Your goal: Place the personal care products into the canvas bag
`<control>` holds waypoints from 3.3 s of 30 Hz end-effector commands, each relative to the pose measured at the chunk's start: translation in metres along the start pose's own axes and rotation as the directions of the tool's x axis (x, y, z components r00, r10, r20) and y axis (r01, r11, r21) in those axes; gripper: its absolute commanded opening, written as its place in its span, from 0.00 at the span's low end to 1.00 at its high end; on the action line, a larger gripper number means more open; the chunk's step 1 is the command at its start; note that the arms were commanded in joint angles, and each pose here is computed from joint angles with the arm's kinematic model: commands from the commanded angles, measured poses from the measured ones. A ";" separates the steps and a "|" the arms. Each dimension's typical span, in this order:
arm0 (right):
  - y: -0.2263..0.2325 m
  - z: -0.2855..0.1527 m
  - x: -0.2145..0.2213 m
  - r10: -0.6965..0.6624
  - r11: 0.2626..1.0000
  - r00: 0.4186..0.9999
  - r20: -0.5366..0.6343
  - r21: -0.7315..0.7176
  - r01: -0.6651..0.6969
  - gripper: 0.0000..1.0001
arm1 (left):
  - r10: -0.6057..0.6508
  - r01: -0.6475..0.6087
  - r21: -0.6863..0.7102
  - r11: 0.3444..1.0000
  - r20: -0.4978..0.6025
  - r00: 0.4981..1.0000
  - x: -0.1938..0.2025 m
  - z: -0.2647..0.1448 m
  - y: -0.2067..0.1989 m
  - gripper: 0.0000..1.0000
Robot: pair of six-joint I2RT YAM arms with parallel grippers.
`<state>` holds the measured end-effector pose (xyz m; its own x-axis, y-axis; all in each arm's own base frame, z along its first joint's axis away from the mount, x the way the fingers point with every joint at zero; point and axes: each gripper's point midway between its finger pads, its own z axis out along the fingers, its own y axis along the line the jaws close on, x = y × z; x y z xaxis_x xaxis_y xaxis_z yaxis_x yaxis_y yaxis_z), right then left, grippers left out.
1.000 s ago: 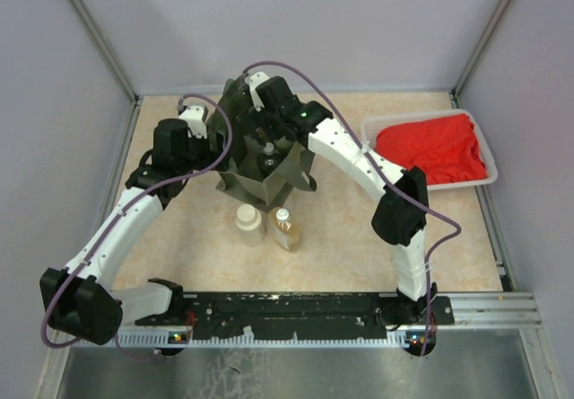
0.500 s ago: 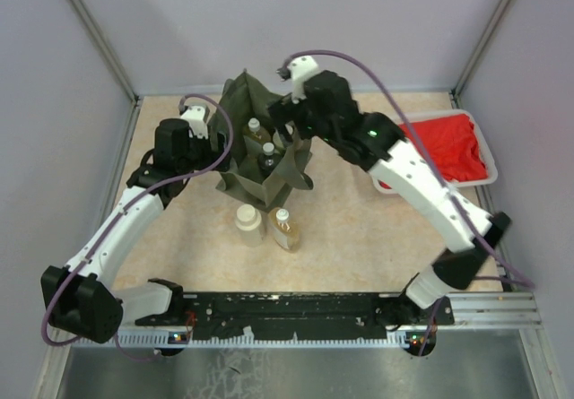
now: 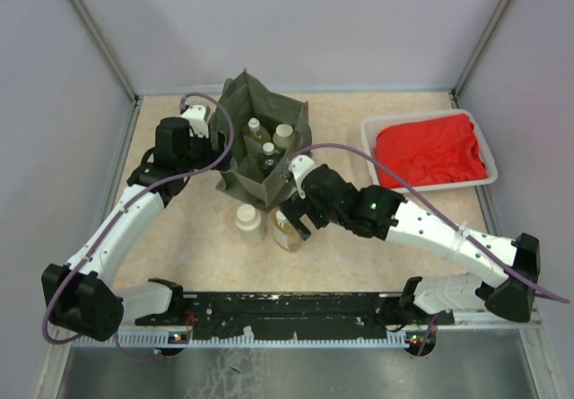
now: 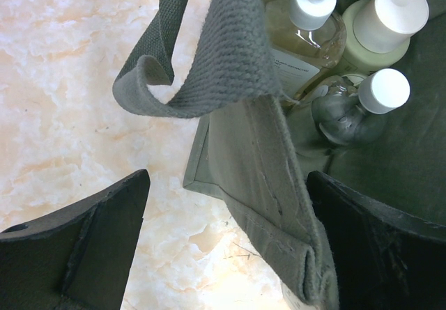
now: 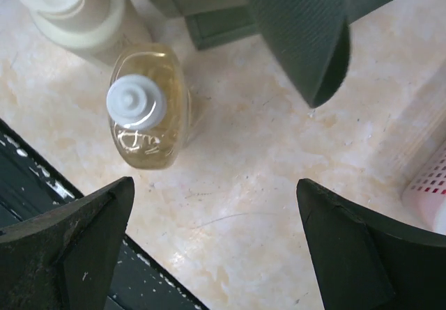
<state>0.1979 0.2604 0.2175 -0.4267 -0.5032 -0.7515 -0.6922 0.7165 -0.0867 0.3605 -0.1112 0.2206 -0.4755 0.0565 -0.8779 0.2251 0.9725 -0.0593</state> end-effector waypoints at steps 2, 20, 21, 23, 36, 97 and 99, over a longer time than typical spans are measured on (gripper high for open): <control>0.008 0.001 -0.022 0.045 0.999 0.990 0.132 0.007 -0.047 0.99 | 0.025 -0.026 -0.008 1.000 -0.043 0.999 0.007 0.003 0.003 1.00; 0.055 0.061 0.002 -0.011 0.995 0.999 0.054 -0.095 0.016 0.99 | 0.028 -0.029 -0.009 1.000 -0.050 0.998 0.013 0.005 0.004 1.00; 0.056 0.065 0.003 -0.014 0.995 0.999 0.051 -0.095 0.019 0.99 | 0.028 -0.029 -0.007 1.000 -0.049 0.998 0.013 0.005 0.003 1.00; 0.056 0.074 0.006 -0.020 0.997 0.999 0.046 -0.079 0.024 0.99 | 0.028 -0.029 -0.007 1.000 -0.049 0.998 0.014 0.005 0.004 1.00; 0.071 0.106 0.016 -0.042 0.993 0.999 0.013 -0.107 0.043 0.60 | 0.023 -0.023 -0.003 1.000 -0.054 0.998 0.021 0.005 0.003 1.00; -0.001 0.028 -0.337 0.134 0.972 0.736 0.663 -0.234 0.034 0.00 | 0.001 0.000 0.025 1.000 -0.023 1.000 0.004 -0.013 -0.003 1.00; 0.003 0.039 -0.336 0.135 0.968 0.730 0.670 -0.245 0.045 0.00 | 0.002 -0.002 0.022 1.000 -0.019 1.000 0.004 -0.014 -0.002 1.00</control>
<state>0.3605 0.4322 0.3431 -0.2369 -0.2312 -0.9436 -0.7848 0.6181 0.0456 0.3535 -0.1149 0.2210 -0.4916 0.0483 -0.8695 0.2448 0.9659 -0.0848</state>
